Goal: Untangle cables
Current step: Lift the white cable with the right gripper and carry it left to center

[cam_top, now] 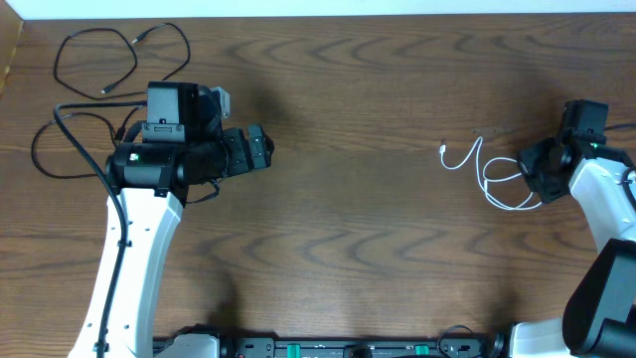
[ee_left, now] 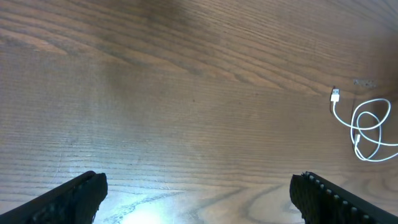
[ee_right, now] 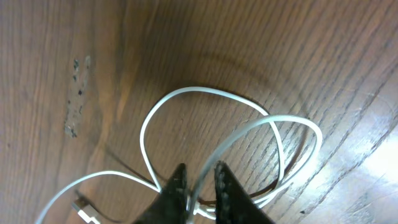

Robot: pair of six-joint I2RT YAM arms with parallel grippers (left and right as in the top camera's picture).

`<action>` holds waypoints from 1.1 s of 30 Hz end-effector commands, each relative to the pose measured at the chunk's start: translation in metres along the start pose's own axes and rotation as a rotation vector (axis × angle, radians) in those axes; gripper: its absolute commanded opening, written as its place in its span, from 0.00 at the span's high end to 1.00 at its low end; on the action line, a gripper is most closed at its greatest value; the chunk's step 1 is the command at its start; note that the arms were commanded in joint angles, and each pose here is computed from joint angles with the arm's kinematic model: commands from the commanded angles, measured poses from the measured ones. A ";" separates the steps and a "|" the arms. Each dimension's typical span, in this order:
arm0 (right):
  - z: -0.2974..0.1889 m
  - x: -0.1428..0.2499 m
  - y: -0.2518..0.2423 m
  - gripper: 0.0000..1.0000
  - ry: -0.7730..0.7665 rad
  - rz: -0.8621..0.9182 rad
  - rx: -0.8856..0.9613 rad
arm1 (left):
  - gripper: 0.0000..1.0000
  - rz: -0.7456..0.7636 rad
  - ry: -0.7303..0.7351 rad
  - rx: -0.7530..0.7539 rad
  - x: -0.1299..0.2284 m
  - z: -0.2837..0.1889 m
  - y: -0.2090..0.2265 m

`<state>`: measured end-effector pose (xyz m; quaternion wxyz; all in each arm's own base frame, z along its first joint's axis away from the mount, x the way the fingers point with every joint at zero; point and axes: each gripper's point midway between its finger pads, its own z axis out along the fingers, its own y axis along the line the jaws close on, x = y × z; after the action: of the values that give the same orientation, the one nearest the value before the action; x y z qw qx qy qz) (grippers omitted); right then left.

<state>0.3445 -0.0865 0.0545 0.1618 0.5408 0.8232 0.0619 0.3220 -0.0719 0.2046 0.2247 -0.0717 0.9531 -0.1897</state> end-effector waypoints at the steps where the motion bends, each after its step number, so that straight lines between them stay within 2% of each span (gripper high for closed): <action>1: -0.001 0.003 0.000 0.98 0.003 -0.001 -0.003 | 0.01 0.008 -0.002 -0.005 -0.002 0.000 0.000; 4: -0.002 0.012 0.010 0.98 0.039 -0.025 -0.044 | 0.01 0.008 -0.002 -0.005 -0.002 0.000 0.000; 11: -0.026 0.026 0.057 0.99 0.120 -0.129 -0.295 | 0.01 0.007 0.001 -0.006 -0.001 0.000 0.000; 14: -0.059 0.034 0.090 0.99 0.133 -0.216 -0.483 | 0.01 0.007 0.000 -0.006 -0.001 0.000 0.000; 20: -0.158 0.060 0.154 0.99 0.082 -0.422 -0.898 | 0.01 0.010 -0.008 -0.003 -0.003 0.000 0.000; 26: -0.242 0.121 0.194 0.99 0.023 -0.645 -1.190 | 0.01 0.009 -0.006 -0.004 -0.003 0.001 0.000; 33: -0.291 0.221 0.212 0.99 -0.047 -1.027 -1.433 | 0.01 0.008 -0.005 -0.004 -0.003 0.001 0.000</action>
<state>0.3661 0.1954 0.3402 0.4643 -0.0421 0.7379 0.4881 0.3230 -0.0721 0.2051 0.2268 -0.0713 0.9525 -0.1902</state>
